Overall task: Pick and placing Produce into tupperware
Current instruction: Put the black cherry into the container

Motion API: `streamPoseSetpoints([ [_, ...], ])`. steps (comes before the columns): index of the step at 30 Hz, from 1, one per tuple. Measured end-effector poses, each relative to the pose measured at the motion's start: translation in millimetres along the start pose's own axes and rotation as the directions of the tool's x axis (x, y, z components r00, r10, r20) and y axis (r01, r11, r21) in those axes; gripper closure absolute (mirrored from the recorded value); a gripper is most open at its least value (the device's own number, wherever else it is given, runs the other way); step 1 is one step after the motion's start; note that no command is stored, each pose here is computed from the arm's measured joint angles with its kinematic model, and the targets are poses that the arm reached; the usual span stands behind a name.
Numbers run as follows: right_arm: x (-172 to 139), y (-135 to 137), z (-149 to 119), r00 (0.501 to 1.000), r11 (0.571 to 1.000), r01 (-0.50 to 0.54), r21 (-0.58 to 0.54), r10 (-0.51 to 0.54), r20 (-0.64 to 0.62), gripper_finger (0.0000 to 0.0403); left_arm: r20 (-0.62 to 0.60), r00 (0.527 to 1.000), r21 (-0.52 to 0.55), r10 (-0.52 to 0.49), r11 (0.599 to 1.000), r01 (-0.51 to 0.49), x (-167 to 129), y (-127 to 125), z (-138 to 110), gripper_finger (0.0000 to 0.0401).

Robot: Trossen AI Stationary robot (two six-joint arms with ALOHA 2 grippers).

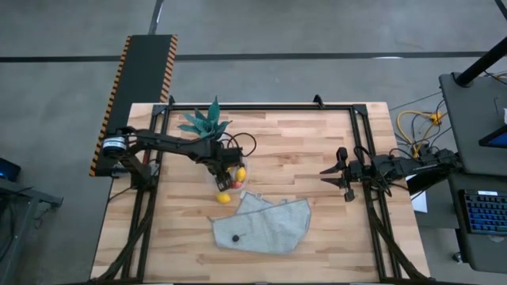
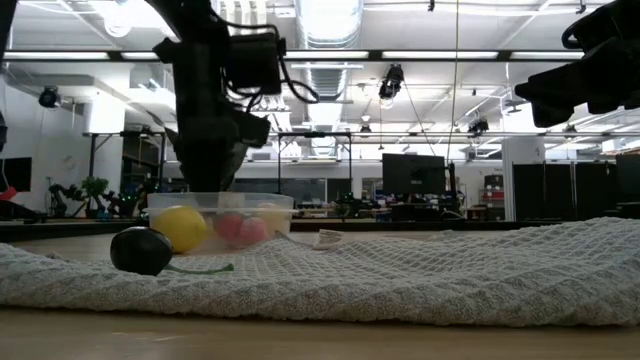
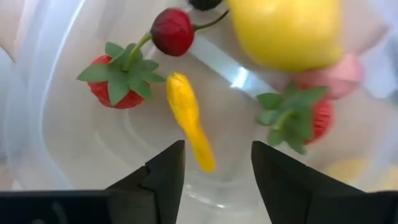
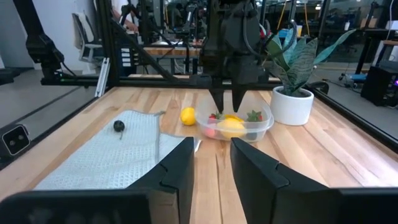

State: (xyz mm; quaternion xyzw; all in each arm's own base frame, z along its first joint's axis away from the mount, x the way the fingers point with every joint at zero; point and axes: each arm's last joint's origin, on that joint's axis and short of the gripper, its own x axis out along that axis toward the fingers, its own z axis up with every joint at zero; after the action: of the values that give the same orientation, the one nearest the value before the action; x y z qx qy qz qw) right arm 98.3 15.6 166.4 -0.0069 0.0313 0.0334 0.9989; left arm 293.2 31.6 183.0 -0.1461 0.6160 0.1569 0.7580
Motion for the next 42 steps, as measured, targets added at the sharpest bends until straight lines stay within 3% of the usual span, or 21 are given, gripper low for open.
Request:
streamPoseSetpoints([
  [11, 0, 0, 0, 1.000, 1.000, 0.000, -0.002, 0.000, 0.000, 0.0311, 0.102, 0.991, 0.186, -0.086, 0.980, 0.066, -48, -45, -2, 0.0231],
  [23, 0, 0, 0, 1.000, 1.000, 0.000, 0.000, 0.000, 0.000, 0.0317, 0.218, 0.965, 0.431, -0.144, 0.902, 0.037, -82, -125, -36, 0.0231],
  [33, 0, 0, 0, 1.000, 1.000, 0.000, 0.000, 0.000, 0.000, 0.0311, 0.167, 0.965, 0.287, -0.204, 0.946, 0.150, -80, -146, -52, 0.0231],
  [42, 0, 0, 0, 1.000, 1.000, 0.000, 0.003, 0.000, 0.000, 0.0306, 0.103, 0.972, 0.325, -0.212, 0.930, 0.169, -62, -180, -57, 0.0231],
])
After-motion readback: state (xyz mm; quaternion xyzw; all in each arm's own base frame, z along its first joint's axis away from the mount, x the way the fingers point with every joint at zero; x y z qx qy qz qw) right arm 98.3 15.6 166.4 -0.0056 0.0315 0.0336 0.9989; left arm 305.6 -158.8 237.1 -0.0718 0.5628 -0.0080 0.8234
